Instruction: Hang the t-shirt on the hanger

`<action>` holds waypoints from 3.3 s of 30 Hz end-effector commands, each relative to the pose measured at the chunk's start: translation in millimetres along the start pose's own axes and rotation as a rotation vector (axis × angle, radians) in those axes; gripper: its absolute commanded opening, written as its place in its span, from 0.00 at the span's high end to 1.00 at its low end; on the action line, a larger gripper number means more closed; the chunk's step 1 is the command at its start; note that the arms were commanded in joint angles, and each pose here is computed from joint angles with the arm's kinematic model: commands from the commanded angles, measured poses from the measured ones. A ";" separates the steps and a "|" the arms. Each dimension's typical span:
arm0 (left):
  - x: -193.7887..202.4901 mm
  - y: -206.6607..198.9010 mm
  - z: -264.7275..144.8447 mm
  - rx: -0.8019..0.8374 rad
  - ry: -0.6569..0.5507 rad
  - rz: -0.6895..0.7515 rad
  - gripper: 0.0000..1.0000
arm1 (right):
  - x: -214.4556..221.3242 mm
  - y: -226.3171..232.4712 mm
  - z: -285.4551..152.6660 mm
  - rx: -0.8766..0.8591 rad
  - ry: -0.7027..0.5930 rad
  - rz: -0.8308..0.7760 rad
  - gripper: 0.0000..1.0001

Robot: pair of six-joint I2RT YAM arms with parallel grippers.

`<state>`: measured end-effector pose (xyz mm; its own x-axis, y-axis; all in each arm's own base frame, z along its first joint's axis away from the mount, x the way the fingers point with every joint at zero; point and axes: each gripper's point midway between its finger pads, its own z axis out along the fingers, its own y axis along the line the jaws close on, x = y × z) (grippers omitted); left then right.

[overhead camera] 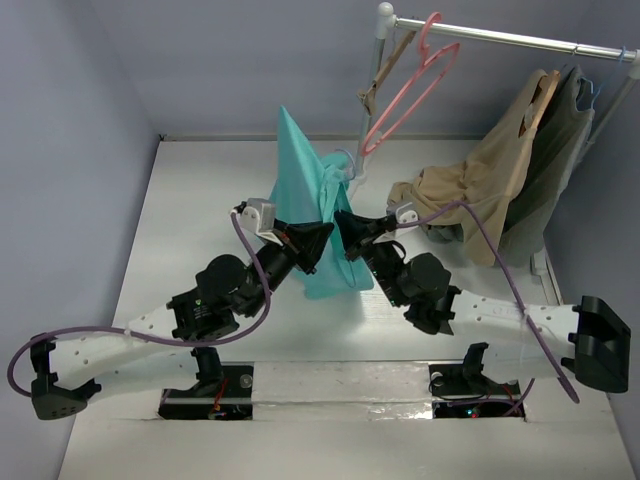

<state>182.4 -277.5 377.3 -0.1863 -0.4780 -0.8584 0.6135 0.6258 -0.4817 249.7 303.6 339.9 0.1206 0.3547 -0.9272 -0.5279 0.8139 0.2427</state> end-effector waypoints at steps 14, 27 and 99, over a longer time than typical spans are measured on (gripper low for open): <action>7.3 -4.2 11.6 -0.012 0.009 0.003 0.96 | -100.2 5.2 -10.6 -0.053 -0.365 0.116 1.00; -42.2 60.5 32.1 -0.186 -0.093 0.082 0.38 | -115.2 -14.3 -70.1 -0.162 -0.364 0.200 1.00; -27.0 58.1 147.7 0.112 -0.096 0.254 0.92 | -151.5 1.0 -110.9 -0.361 -0.342 0.338 1.00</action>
<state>345.5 -311.0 346.4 -0.0401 -0.2879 -0.9568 0.6283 0.7373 -0.2482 150.5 212.1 412.3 0.1097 0.6715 -0.7329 -0.7929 0.5038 0.3429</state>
